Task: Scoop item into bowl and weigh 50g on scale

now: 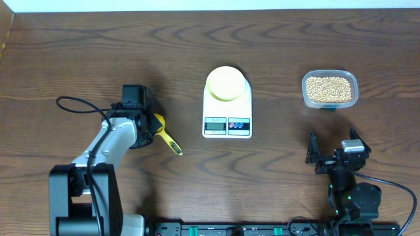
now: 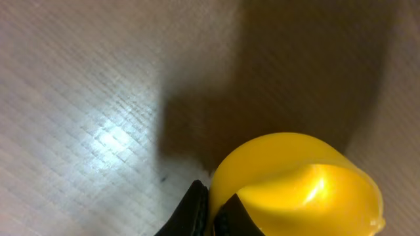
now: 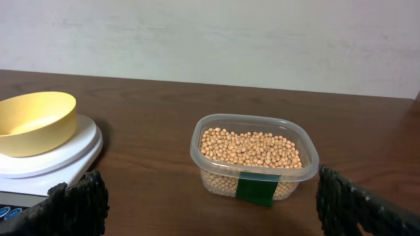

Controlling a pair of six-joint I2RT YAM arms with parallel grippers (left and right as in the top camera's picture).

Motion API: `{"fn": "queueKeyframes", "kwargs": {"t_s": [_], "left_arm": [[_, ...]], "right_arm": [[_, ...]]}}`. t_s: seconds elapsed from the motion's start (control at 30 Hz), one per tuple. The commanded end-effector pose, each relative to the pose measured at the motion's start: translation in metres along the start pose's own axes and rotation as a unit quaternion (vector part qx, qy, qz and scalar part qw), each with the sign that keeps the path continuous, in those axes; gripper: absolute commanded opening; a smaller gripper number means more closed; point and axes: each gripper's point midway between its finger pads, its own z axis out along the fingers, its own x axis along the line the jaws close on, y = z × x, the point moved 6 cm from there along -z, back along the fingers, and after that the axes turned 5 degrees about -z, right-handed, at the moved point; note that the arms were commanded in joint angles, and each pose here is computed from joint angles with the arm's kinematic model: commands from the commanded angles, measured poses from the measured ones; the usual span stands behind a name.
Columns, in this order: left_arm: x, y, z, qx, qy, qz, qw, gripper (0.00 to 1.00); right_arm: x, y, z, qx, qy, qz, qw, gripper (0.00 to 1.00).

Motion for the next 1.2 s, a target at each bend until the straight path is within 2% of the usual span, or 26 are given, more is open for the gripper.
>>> {"fn": "queueKeyframes", "kwargs": {"t_s": [0.0,0.17,0.27,0.33,0.47,0.6,0.67,0.7,0.73,0.77,0.8,0.83,0.87,0.93,1.03,1.07,1.1,1.13,1.17], "left_arm": [[-0.007,0.025,-0.051,-0.036,-0.023,-0.044,0.998,0.07],[0.007,0.046,-0.146,-0.108,-0.090,-0.133,0.981,0.07],[0.016,0.044,-0.185,-0.157,-0.138,-0.142,0.968,0.07],[0.024,0.035,-0.213,-0.192,-0.166,-0.119,0.960,0.07],[0.034,0.024,-0.240,-0.229,-0.193,-0.101,0.949,0.07],[0.044,0.012,-0.245,-0.210,-0.207,-0.179,0.939,0.07],[0.047,0.009,-0.239,-0.195,-0.197,-0.201,0.940,0.07],[0.049,0.007,-0.237,-0.188,-0.190,-0.211,0.940,0.07],[0.051,0.006,-0.231,-0.177,-0.177,-0.226,0.942,0.07],[0.052,0.004,-0.227,-0.166,-0.166,-0.238,0.943,0.07],[0.053,0.003,-0.225,-0.160,-0.161,-0.243,0.943,0.07],[0.054,0.002,-0.220,-0.149,-0.151,-0.255,0.944,0.07],[0.055,0.000,-0.216,-0.138,-0.141,-0.266,0.944,0.07],[0.057,-0.006,-0.207,-0.105,-0.119,-0.286,0.945,0.06],[0.051,-0.013,-0.196,-0.052,-0.109,-0.282,0.952,0.07],[0.048,-0.015,-0.193,-0.036,-0.110,-0.280,0.953,0.07],[0.045,-0.016,-0.191,-0.023,-0.111,-0.278,0.954,0.07],[0.042,-0.018,-0.188,-0.008,-0.112,-0.274,0.955,0.07],[0.039,-0.020,-0.186,0.000,-0.111,-0.269,0.957,0.07]], "right_arm": [[0.001,-0.001,0.000,0.000,0.001,-0.004,1.000,0.99],[0.001,-0.001,0.000,0.000,0.001,-0.004,1.000,0.99],[0.001,-0.001,0.000,0.000,0.001,-0.004,1.000,0.99],[0.001,-0.001,0.000,0.000,0.001,-0.004,1.000,0.99],[0.001,-0.001,0.000,0.000,0.001,-0.004,1.000,0.99],[0.001,0.000,0.000,-0.001,0.003,-0.004,1.000,0.99],[0.005,0.001,0.000,-0.003,0.022,0.050,0.999,0.99],[0.012,0.003,-0.001,-0.004,0.055,0.131,0.990,0.99],[0.022,0.005,-0.002,0.003,0.098,0.229,0.969,0.99],[0.032,0.008,-0.005,0.022,0.144,0.334,0.931,0.99],[0.038,0.009,-0.007,0.036,0.170,0.383,0.907,0.99],[0.050,0.011,-0.012,0.072,0.220,0.460,0.857,0.99],[0.061,0.012,-0.019,0.111,0.264,0.507,0.813,0.99],[0.071,0.012,-0.026,0.148,0.308,0.530,0.776,0.99],[0.068,0.014,-0.024,0.139,0.294,0.538,0.778,0.99],[0.066,0.014,-0.022,0.128,0.287,0.529,0.788,0.99],[0.064,0.018,-0.022,0.105,0.291,0.496,0.811,0.97],[0.065,0.024,-0.023,0.078,0.306,0.459,0.830,0.90],[0.066,0.028,-0.025,0.071,0.320,0.449,0.831,0.89]]}}
